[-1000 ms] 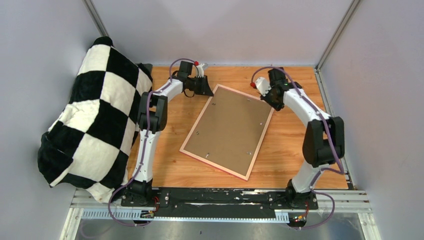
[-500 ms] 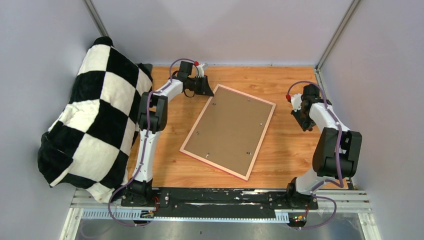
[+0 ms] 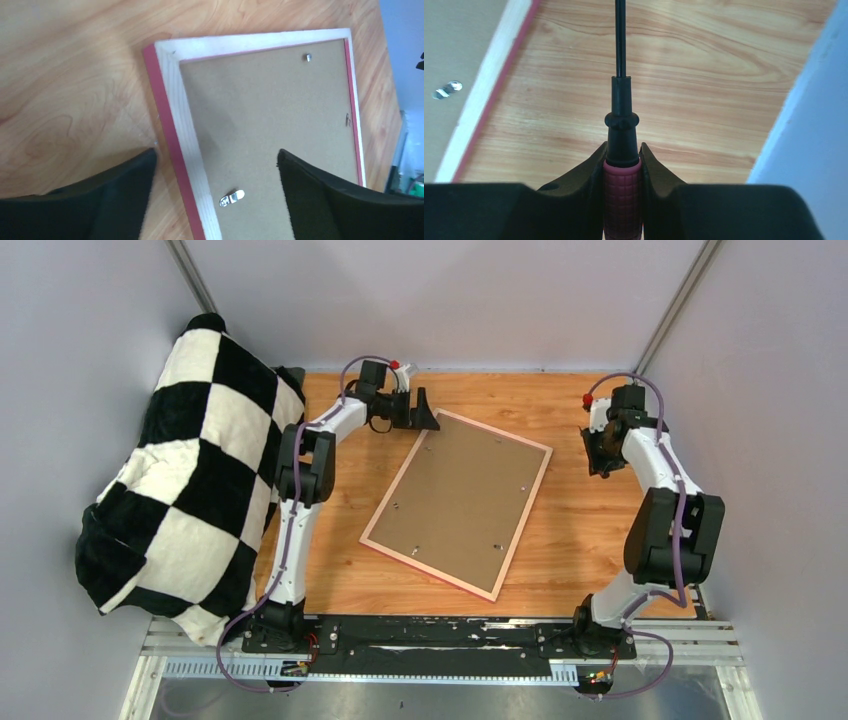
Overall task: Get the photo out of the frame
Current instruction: Place the screwdriver at the center of the board.
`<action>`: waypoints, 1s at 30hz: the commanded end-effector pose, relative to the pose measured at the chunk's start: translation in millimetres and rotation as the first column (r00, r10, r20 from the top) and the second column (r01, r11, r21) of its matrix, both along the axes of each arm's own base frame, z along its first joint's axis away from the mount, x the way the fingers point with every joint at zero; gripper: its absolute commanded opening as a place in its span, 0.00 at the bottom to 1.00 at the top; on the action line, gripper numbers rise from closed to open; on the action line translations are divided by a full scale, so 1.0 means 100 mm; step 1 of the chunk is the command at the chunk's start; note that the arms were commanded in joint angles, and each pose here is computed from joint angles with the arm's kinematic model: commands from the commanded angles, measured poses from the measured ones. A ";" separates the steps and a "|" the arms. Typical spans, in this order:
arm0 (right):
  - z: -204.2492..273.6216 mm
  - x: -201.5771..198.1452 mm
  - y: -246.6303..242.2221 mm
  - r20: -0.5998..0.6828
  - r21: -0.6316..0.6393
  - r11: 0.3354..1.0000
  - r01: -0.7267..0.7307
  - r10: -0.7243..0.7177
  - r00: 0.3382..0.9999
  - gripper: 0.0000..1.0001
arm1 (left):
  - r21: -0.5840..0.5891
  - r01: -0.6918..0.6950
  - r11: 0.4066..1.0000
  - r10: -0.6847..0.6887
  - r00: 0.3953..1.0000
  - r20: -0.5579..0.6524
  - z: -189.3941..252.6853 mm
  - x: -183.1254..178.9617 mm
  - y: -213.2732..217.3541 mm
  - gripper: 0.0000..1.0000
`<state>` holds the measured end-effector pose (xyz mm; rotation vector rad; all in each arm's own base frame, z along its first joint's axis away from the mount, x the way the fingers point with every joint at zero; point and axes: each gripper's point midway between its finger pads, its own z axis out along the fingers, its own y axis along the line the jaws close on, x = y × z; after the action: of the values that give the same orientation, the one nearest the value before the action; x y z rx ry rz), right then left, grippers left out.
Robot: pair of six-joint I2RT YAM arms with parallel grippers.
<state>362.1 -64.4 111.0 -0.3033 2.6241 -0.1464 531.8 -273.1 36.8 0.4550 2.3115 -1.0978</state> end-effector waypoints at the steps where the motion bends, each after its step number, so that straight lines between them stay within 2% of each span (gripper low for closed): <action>1: 0.13 0.13 0.40 0.019 0.194 0.981 0.015 -0.019 1.000 0.00 | 0.009 -0.090 0.996 0.090 0.979 -0.183 -0.30 -0.15 0.11 1.00; 3: 0.24 0.22 0.59 0.046 0.244 0.970 -0.009 -0.002 0.999 0.00 | -0.053 -0.127 0.991 0.115 0.977 -0.179 -0.01 -0.08 0.12 1.00; 6: 0.45 0.38 0.98 0.093 0.300 0.951 -0.075 0.049 0.994 0.00 | -0.093 -0.150 0.984 0.140 0.985 -0.105 0.51 0.00 0.22 1.00; 10: 0.72 0.50 1.78 0.142 0.376 0.906 -0.194 0.151 0.978 0.00 | -0.120 -0.167 0.979 0.166 0.986 -0.015 1.22 0.03 0.56 1.00; 12: 0.82 0.55 2.19 0.150 0.432 0.872 -0.229 0.181 0.972 0.00 | -0.093 -0.181 0.979 0.184 0.983 0.026 1.53 -0.05 0.84 1.00; 16: 0.92 0.54 3.07 0.130 0.580 0.768 -0.272 0.243 0.961 0.00 | 0.000 -0.269 0.963 0.268 0.960 0.084 1.84 -0.30 1.58 1.00; 21: 0.97 0.35 4.25 0.065 0.746 0.614 -0.258 0.318 0.946 0.00 | 0.046 -0.423 0.905 0.412 0.898 0.153 2.04 -0.85 2.50 1.00; 22: 0.97 0.28 4.50 0.059 0.769 0.583 -0.263 0.344 0.937 0.10 | 0.057 -0.447 0.893 0.434 0.887 0.155 2.03 -0.98 2.65 1.00; 24: 0.90 0.11 4.99 0.039 0.804 0.527 -0.275 0.415 0.909 0.37 | 0.084 -0.482 0.872 0.464 0.870 0.166 2.00 -1.22 2.89 1.00; 25: 0.93 -0.01 5.21 0.047 0.820 0.489 -0.298 0.461 0.886 0.57 | 0.098 -0.493 0.864 0.474 0.864 0.168 1.97 -1.34 2.97 1.00; 27: 0.99 -0.22 5.53 0.062 0.841 0.434 -0.322 0.514 0.856 0.78 | 0.135 -0.505 0.853 0.478 0.858 0.188 1.90 -1.54 3.09 1.00; 28: 1.02 -0.29 5.64 0.073 0.847 0.415 -0.332 0.528 0.846 0.92 | 0.160 -0.511 0.844 0.481 0.855 0.194 1.85 -1.62 3.13 1.00; 30: 1.06 -0.38 5.75 0.082 0.852 0.397 -0.341 0.543 0.836 1.00 | 0.189 -0.510 0.839 0.471 0.855 0.216 1.82 -1.76 3.13 1.00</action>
<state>360.7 472.2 177.7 -0.6230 2.3904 1.2200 388.2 41.8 240.2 -0.0565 2.1647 -0.5706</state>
